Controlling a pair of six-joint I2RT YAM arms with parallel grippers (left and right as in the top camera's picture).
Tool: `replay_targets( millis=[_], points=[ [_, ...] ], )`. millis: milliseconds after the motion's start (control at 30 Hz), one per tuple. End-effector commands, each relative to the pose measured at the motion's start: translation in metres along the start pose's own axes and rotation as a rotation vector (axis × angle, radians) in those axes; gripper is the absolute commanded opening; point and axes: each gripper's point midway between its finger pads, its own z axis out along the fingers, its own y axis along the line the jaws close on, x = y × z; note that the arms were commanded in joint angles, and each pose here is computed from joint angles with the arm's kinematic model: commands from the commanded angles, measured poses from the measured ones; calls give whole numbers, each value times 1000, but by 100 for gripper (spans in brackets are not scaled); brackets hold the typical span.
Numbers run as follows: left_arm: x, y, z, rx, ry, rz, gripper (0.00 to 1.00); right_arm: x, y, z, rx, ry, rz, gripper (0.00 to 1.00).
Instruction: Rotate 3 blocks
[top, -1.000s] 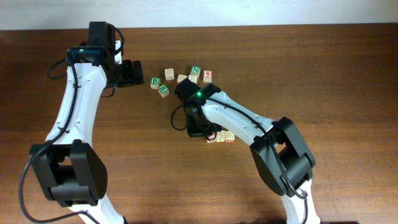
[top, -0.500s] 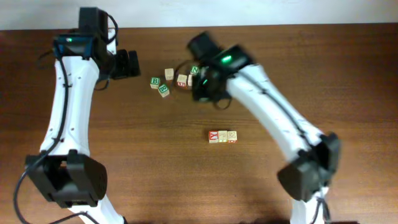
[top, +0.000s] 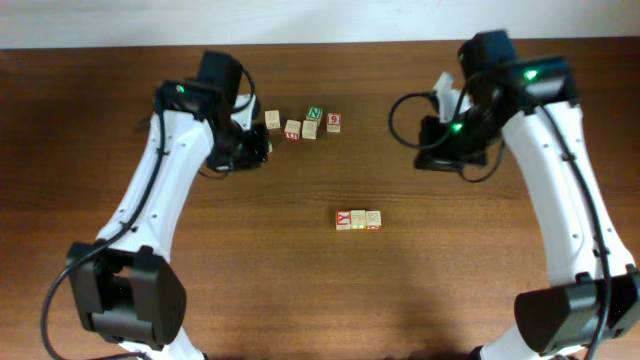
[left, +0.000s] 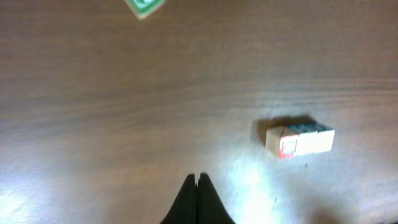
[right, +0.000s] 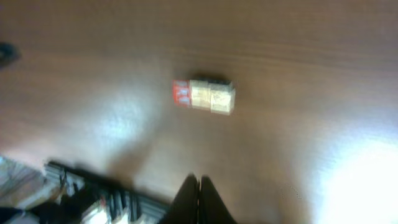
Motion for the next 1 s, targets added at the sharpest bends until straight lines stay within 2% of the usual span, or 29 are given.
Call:
replay_targets(
  millis=[0,67,167,333,467,600,967],
  points=[
    [30,-12,36,134,101,-37,0,15,-8,51,-91,91,15,5],
    [46,-17,61,215,133,-43,0,22,-18,84,-117,110,24,4],
    [63,-23,90,240,139,-7,0,30,-32,116,-169,110,48,4],
    [78,-59,116,234,137,61,0,32,-69,133,-214,68,147,4],
    [80,-56,140,203,164,21,0,38,-77,148,-214,62,163,4],
    [88,-68,163,268,214,24,0,41,-82,161,-215,47,182,4],
    [88,-75,165,294,212,36,0,41,-67,196,-206,80,190,4]
  ],
)
